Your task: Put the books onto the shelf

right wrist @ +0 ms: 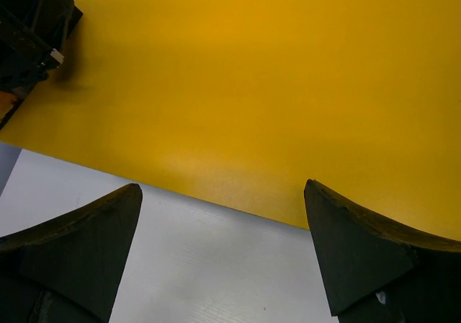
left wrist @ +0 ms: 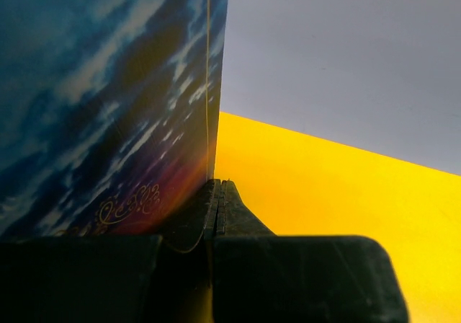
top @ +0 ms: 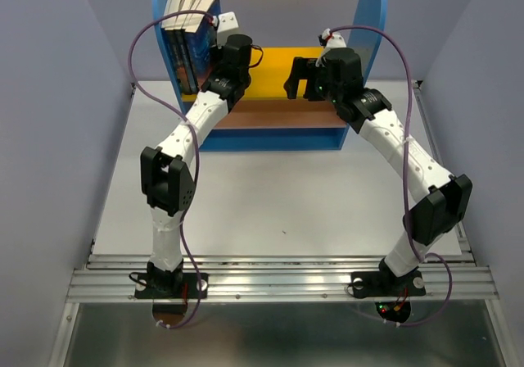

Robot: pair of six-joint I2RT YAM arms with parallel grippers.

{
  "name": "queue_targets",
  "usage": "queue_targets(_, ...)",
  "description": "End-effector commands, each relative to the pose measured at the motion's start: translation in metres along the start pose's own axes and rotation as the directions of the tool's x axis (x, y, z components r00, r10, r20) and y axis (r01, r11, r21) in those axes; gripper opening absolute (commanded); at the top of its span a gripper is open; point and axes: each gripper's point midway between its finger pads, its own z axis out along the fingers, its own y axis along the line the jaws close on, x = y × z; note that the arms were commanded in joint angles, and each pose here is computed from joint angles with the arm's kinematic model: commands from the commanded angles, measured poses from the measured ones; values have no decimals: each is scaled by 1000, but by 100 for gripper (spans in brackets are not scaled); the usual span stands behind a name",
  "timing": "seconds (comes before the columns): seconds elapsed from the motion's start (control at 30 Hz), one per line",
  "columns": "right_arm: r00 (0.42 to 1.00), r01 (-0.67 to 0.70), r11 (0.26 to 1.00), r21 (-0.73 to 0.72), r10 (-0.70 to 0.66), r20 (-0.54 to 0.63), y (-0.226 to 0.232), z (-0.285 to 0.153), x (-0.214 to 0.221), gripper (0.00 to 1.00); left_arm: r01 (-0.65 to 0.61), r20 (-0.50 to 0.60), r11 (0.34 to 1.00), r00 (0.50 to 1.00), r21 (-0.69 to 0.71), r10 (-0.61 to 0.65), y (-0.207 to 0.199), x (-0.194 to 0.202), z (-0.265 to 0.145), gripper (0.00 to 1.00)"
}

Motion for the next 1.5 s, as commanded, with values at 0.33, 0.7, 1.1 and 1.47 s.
queue_targets(0.33, 999, -28, 1000, 3, 28, 46, 5, 8, -12, 100, 136, 105, 973, 987, -189, -117, 63, -34, 27, 0)
queue_targets(0.7, 999, -33, 999, 25, 32, 35, 0, 7, -5, 100, 175, 121, 976, 980, -130, -159, 56, -42, 34, 0)
queue_targets(1.1, 999, -31, 999, 39, 30, 24, -5, 5, 2, 100, 228, 146, 970, 960, 80, -237, 30, -75, 11, 11)
queue_targets(1.47, 1000, -28, 999, 21, 28, 5, -3, 5, 8, 100, 273, 251, 949, 919, 156, -306, 34, -137, -23, 21)
